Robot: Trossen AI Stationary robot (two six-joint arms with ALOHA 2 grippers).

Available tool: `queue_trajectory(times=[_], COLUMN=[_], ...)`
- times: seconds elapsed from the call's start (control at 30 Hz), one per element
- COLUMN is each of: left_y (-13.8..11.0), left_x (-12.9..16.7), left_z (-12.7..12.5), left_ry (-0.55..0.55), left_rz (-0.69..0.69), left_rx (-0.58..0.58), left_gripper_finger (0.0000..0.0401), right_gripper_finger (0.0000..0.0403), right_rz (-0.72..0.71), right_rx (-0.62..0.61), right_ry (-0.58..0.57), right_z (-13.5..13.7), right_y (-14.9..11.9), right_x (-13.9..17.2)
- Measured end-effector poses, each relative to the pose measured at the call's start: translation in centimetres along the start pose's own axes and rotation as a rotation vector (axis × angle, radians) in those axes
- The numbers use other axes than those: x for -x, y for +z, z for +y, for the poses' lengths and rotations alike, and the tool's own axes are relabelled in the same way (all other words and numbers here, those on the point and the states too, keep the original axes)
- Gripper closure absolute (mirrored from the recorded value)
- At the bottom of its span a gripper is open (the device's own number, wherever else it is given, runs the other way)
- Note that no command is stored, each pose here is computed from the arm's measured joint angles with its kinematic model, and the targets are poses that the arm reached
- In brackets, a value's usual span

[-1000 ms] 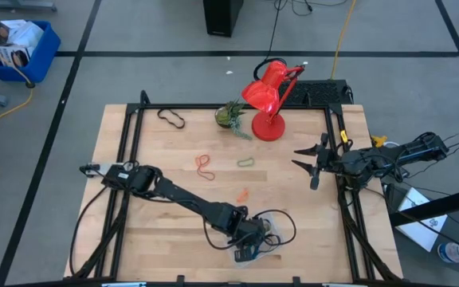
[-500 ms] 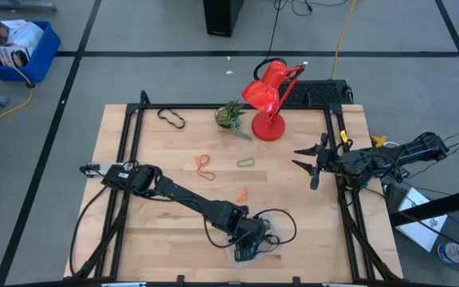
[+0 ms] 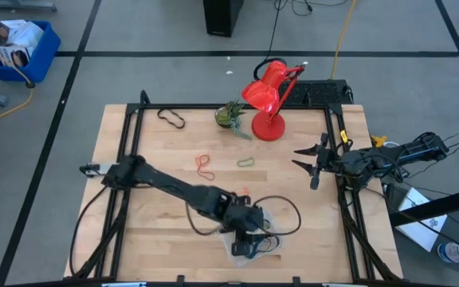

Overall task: Pick and place rubber bands into bin
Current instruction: Put the orange rubber band into the transparent container

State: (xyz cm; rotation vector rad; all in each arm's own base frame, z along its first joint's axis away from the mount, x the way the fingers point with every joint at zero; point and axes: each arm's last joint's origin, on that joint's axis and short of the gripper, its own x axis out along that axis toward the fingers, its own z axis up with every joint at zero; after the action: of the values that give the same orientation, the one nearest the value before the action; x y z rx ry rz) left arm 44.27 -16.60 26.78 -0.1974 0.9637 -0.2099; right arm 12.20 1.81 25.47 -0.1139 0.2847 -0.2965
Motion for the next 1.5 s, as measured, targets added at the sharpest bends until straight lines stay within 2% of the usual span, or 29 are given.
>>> queue_trajectory(times=[0.2,0.37,0.5,0.63,0.77,0.87,0.93,1.13,1.5], left_y=[1.8,3.1,3.6,3.8,3.4,3.1,2.7,2.6,0.9], left_x=[6.8,11.6,13.5,14.4,14.1,13.5,12.5,8.2,-0.5], left_z=[0.2,0.2,0.3,1.2,3.3,5.4,6.7,8.7,13.8], left_ry=[-0.025,-0.025,-0.001,0.054,0.091,0.194,0.259,0.271,0.380], left_rz=[-0.144,-0.320,-0.402,-0.422,-0.332,-0.268,-0.208,-0.091,0.082], left_rx=[-0.007,-0.079,-0.167,-0.139,0.033,0.171,0.205,0.201,0.437], left_gripper_finger=[0.0189,0.0189,0.0189,0.0189,0.0190,0.0190,0.0190,0.0190,0.0190], right_gripper_finger=[0.0259,0.0259,0.0259,0.0259,0.0259,0.0259,0.0259,0.0259,0.0259], right_rz=[-0.003,-0.002,-0.001,-0.001,-0.001,-0.001,-0.001,-0.002,0.000], right_rx=[-0.002,0.018,0.030,0.031,0.031,0.041,0.051,0.056,0.057], right_ry=[0.000,0.000,-0.001,-0.002,-0.003,-0.004,-0.004,-0.004,-0.005], right_z=[0.0,0.0,0.0,0.0,0.0,0.0,0.0,0.0,0.0], right_y=[0.0,0.0,0.0,0.0,0.0,0.0,0.0,0.0,0.0], right_x=[0.0,0.0,0.0,0.0,0.0,0.0,0.0,0.0,0.0])
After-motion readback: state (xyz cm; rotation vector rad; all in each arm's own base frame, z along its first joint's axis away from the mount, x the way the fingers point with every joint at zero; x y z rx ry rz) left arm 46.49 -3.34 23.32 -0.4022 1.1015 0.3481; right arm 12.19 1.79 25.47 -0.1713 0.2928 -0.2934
